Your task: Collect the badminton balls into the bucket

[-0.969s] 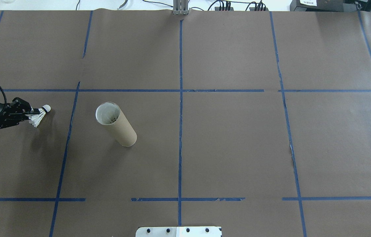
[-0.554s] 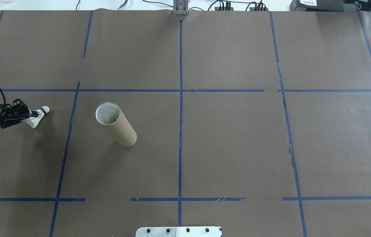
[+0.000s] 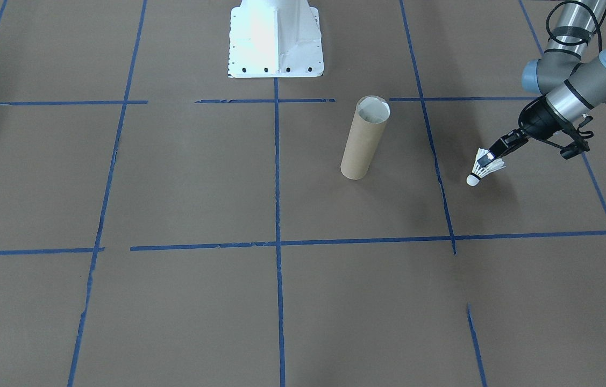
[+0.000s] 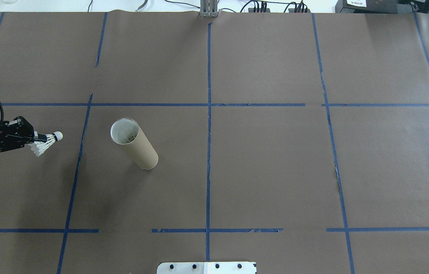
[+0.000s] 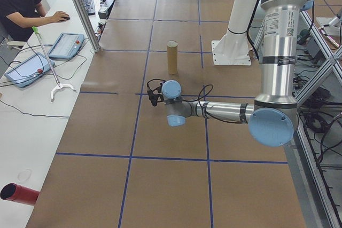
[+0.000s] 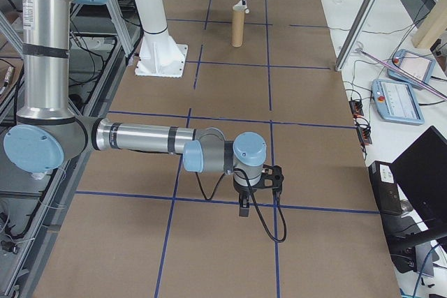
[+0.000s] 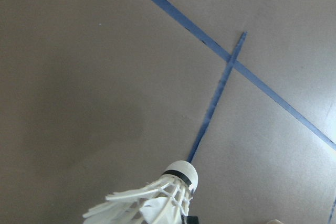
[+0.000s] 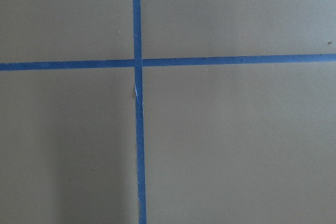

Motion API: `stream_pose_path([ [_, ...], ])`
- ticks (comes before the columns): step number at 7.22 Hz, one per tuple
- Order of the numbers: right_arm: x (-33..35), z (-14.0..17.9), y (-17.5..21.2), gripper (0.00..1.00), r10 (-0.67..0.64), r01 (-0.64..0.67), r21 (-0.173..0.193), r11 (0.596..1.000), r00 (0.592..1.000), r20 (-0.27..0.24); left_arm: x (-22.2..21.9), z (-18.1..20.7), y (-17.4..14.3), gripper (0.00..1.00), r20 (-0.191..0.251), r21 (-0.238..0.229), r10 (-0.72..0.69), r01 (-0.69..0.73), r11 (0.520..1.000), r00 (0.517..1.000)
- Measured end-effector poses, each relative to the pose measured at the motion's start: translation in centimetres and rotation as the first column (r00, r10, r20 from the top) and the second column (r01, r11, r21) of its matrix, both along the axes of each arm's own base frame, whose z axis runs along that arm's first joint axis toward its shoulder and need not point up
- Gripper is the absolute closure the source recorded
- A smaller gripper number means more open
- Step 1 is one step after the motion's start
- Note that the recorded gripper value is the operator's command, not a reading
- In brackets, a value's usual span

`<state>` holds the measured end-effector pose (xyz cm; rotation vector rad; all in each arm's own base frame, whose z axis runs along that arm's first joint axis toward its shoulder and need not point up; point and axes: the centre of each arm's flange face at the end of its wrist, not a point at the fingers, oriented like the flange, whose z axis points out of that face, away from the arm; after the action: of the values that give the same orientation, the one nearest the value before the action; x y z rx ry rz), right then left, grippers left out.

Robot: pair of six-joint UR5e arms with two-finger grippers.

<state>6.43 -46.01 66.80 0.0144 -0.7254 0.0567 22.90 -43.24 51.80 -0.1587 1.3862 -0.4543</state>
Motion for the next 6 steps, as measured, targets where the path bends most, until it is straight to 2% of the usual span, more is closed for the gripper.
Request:
stream_pose_path([
  [1,0.0,0.0,0.0,0.0,0.0,0.0,0.0,1.0,1.0,0.0,-1.0,-3.0,-1.1,1.0,-0.007,-0.017,0.021,-0.021,1.0,1.0],
  [2,0.0,0.0,0.0,0.0,0.0,0.0,0.0,1.0,1.0,0.0,-1.7,-6.0,-1.9,1.0,-0.022,-0.007,0.041,-0.041,0.999,0.999],
  [3,0.0,0.0,0.0,0.0,0.0,0.0,0.0,1.0,1.0,0.0,-2.3,-8.9,-2.5,1.0,-0.036,0.029,0.059,-0.058,0.998,0.998],
  [4,0.0,0.0,0.0,0.0,0.0,0.0,0.0,1.0,1.0,0.0,-2.5,-12.1,-3.2,1.0,-0.029,0.059,0.074,-0.072,0.996,0.997],
  [6,0.0,0.0,0.0,0.0,0.0,0.0,0.0,1.0,1.0,0.0,-3.4,-20.1,-5.5,1.0,0.033,0.107,0.071,-0.075,0.991,0.997],
])
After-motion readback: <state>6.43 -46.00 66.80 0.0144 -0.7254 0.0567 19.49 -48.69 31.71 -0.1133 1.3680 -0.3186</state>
